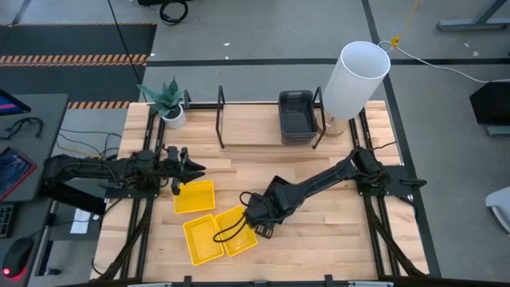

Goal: Stack baskets on shelf by color
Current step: Put the stacked black bins on the shelf

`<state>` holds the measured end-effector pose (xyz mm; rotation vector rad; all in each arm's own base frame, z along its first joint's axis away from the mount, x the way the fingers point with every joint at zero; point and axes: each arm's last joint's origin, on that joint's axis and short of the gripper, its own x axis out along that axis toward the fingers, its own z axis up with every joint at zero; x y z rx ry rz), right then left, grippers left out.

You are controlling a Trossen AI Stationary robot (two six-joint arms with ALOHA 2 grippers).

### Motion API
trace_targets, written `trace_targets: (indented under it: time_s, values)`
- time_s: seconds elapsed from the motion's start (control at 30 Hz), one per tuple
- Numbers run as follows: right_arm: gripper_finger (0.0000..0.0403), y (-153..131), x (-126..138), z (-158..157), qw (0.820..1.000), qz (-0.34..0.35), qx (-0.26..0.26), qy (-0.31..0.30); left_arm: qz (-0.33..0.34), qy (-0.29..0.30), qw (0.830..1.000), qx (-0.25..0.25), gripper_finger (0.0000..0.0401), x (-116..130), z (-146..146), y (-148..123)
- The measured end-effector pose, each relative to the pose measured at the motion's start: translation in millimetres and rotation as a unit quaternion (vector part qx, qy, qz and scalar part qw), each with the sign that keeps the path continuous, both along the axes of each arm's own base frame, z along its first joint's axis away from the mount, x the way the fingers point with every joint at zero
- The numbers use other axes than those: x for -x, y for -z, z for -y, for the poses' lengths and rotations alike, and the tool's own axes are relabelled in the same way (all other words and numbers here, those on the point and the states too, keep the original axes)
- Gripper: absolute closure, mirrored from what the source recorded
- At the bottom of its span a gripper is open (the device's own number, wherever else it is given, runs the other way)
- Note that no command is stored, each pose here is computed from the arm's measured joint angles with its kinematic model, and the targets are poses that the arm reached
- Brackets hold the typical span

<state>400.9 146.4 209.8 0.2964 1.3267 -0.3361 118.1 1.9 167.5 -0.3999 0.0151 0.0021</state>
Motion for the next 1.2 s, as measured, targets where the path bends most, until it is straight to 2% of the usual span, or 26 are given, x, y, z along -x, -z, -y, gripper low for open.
trace_targets:
  time_s: [0.43, 0.57, 0.73, 0.93, 1.1, 1.2]
  values:
    - [0.0197, 40, 8, 3, 1.000, -0.011, -0.011, 0.011, 0.000, 0.000, 1.000, 0.000, 0.0284, 0, 0, 0]
    - [0.0224, 46, 11, 4, 1.000, -0.020, -0.008, 0.013, 0.000, 0.000, 1.000, 0.000, 0.0284, 0, 0, 0]
    - [0.0286, 46, 11, 4, 1.000, -0.022, -0.008, 0.006, 0.000, 0.000, 1.000, 0.000, 0.0284, 0, 0, 0]
    - [0.0383, 44, 13, 2, 0.996, -0.041, -0.019, -0.074, 0.000, 0.000, 1.000, 0.000, 0.0284, 0, 0, 0]
    - [0.0385, 20, 12, 2, 0.989, -0.062, 0.019, -0.131, 0.000, 0.000, 1.000, 0.000, 0.0284, 0, 0, 0]
    - [0.0389, 0, 5, 8, 0.985, -0.050, 0.039, -0.158, 0.000, 0.000, 1.000, 0.000, 0.0284, 0, 0, 0]
